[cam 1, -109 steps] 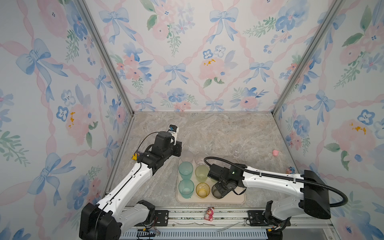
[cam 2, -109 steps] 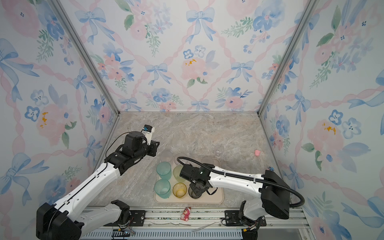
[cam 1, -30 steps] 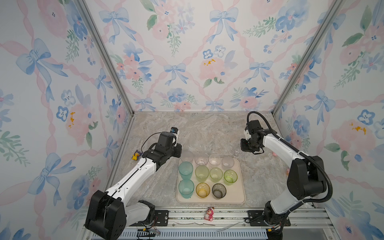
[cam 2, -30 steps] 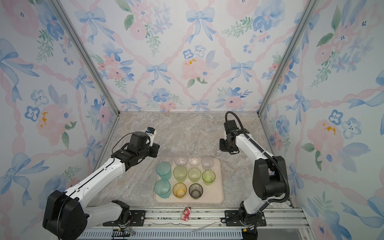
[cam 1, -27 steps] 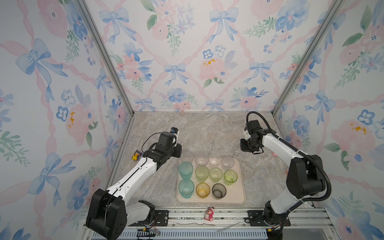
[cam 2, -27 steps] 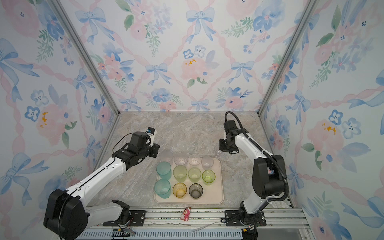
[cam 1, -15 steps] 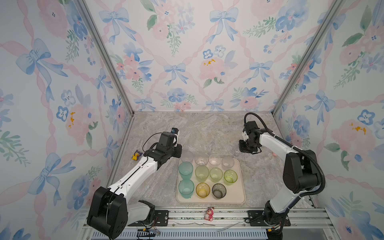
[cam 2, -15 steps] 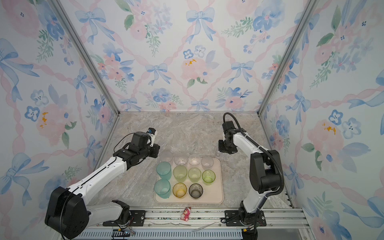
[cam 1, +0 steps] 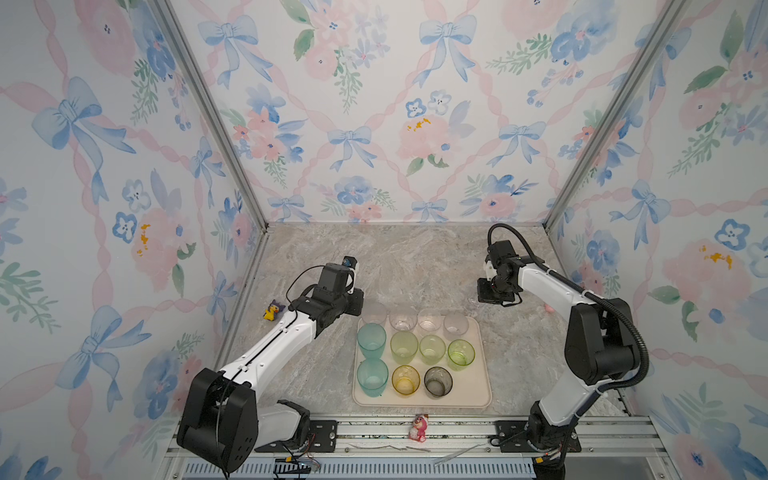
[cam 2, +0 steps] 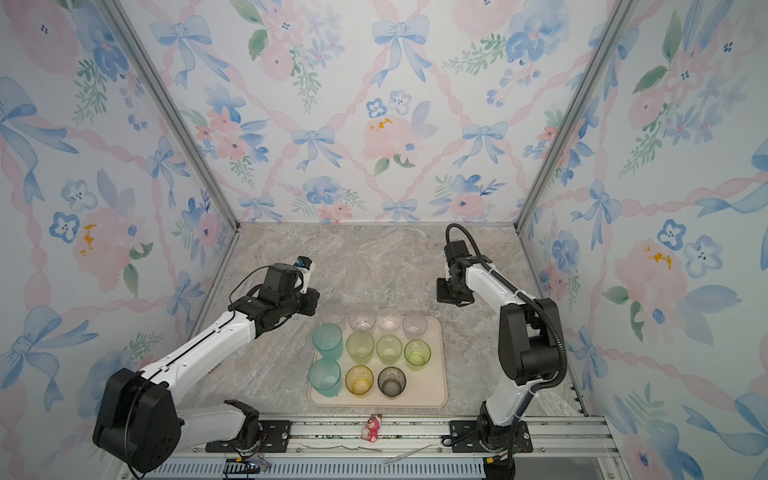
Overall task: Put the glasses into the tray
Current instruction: 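Carry the clear glass with the right gripper to the tray's nearest corner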
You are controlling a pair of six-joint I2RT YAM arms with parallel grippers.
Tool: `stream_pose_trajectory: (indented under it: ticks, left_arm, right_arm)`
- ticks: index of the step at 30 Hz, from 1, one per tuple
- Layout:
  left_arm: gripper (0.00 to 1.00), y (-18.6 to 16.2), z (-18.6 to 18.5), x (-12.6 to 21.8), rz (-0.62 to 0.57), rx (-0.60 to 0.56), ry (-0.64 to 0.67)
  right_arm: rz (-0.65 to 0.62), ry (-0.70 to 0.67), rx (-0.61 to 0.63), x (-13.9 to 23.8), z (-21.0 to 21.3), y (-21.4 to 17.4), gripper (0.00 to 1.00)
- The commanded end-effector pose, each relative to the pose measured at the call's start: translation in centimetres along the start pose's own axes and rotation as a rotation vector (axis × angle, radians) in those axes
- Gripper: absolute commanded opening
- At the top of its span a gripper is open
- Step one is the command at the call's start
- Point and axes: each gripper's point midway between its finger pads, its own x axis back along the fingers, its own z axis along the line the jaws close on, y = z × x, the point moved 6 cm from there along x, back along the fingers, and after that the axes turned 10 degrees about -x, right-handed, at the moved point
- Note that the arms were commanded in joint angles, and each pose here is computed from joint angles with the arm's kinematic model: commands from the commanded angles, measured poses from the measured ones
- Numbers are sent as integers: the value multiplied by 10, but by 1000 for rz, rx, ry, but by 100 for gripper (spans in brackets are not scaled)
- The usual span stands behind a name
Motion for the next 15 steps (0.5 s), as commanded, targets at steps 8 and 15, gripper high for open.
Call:
stream_pose_trajectory:
  ticks: [8, 15]
  left_arm:
    - [22, 7, 1, 4, -22, -13, -6]
    - [22, 9, 0, 3, -25, -14, -19]
  right_arm:
    - [-157, -31, 10, 72, -13, -2, 0]
    - [-215, -52, 36, 135, -28, -64, 0]
